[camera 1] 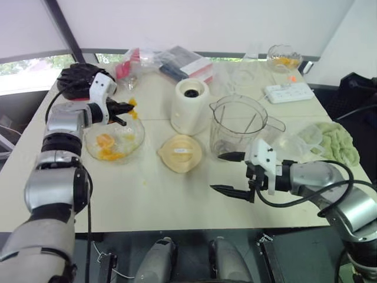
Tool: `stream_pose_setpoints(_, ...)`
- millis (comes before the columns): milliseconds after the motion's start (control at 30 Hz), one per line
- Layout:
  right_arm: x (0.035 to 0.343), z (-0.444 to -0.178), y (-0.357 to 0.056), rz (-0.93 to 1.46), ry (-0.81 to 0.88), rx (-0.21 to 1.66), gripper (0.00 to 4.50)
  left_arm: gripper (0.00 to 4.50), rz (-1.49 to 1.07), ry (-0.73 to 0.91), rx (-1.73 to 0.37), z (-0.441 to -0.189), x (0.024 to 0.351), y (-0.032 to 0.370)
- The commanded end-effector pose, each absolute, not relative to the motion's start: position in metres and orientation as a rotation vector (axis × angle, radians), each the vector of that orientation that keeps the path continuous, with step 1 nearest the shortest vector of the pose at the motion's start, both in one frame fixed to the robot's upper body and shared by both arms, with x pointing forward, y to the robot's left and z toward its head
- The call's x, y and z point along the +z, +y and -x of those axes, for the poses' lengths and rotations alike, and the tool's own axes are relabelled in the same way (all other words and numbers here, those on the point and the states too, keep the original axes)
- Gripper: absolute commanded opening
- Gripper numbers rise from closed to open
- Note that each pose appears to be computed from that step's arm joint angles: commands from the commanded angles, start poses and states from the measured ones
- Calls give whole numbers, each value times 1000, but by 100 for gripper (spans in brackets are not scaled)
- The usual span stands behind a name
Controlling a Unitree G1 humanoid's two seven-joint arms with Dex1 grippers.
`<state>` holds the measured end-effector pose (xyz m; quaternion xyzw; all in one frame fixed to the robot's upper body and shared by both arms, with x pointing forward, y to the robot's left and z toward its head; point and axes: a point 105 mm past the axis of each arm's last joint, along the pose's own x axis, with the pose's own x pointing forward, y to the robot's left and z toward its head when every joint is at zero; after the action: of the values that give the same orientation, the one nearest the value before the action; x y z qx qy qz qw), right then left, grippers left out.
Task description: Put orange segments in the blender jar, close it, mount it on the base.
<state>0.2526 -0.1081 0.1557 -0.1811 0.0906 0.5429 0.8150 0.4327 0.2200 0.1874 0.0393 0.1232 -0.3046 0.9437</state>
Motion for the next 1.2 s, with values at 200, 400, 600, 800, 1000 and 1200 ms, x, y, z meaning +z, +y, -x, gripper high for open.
stream_pose_setpoints(200,154,-247,-107,363,157,1103,450,3,16,60,-714,-410,259,198)
stream_pose_setpoints(400,150,-243,-109,341,148,1025,450,3,-38,-87,-911,-405,328,141)
stream_pose_setpoints(600,150,-240,-116,341,136,937,450,3,-101,-193,-1156,-399,369,67)
stream_pose_setpoints(800,146,-232,-123,334,142,843,450,3,-154,-177,-1409,-386,354,-18)
stream_pose_setpoints(1000,144,-220,-132,326,155,740,450,3,-226,-67,-1529,-379,302,-56)
stream_pose_setpoints(1200,142,-202,-138,308,189,659,450,26,-305,19,-1473,-389,259,-60)
